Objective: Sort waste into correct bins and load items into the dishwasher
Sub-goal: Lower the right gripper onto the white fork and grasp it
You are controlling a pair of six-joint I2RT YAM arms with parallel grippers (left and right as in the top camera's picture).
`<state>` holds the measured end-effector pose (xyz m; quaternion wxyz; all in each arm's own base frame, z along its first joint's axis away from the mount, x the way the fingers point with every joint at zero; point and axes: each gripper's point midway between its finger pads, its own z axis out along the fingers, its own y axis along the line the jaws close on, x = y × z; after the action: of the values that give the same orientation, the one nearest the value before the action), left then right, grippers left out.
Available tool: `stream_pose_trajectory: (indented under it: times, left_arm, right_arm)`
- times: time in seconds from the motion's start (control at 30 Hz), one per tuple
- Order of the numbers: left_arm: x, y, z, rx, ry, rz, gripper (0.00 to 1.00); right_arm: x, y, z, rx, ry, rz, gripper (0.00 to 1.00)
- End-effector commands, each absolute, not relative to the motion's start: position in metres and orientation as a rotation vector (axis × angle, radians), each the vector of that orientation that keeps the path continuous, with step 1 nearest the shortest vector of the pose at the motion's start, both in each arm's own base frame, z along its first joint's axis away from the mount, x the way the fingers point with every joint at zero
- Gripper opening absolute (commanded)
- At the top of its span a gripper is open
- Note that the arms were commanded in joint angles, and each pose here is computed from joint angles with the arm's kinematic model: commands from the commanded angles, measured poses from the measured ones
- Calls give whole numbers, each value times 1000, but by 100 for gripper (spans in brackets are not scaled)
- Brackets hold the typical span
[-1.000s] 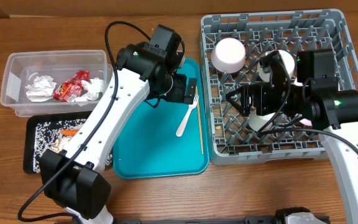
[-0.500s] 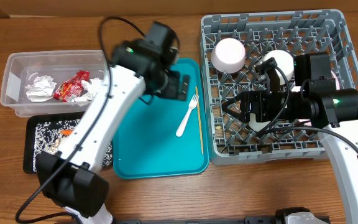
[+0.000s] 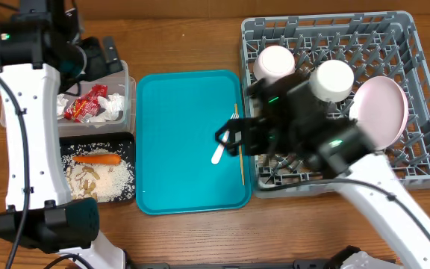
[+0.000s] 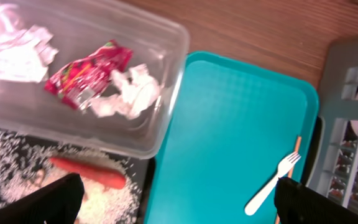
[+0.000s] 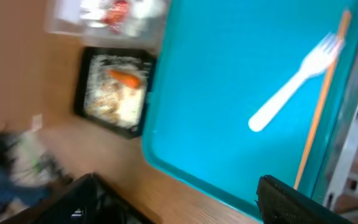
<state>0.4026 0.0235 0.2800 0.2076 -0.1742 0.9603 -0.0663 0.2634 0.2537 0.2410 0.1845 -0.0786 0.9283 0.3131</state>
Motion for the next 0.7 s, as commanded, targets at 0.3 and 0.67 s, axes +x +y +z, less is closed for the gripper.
stream_pose_trajectory:
  times: [0.3,0.67]
  left_arm:
    - [402,33,284,-508,2657,-182,100]
    - [402,33,284,-508,2657,-182,100]
  right_arm:
    - [272,345,152,-121,2684,654,100]
    - [318,326,124,222,2572,443,43]
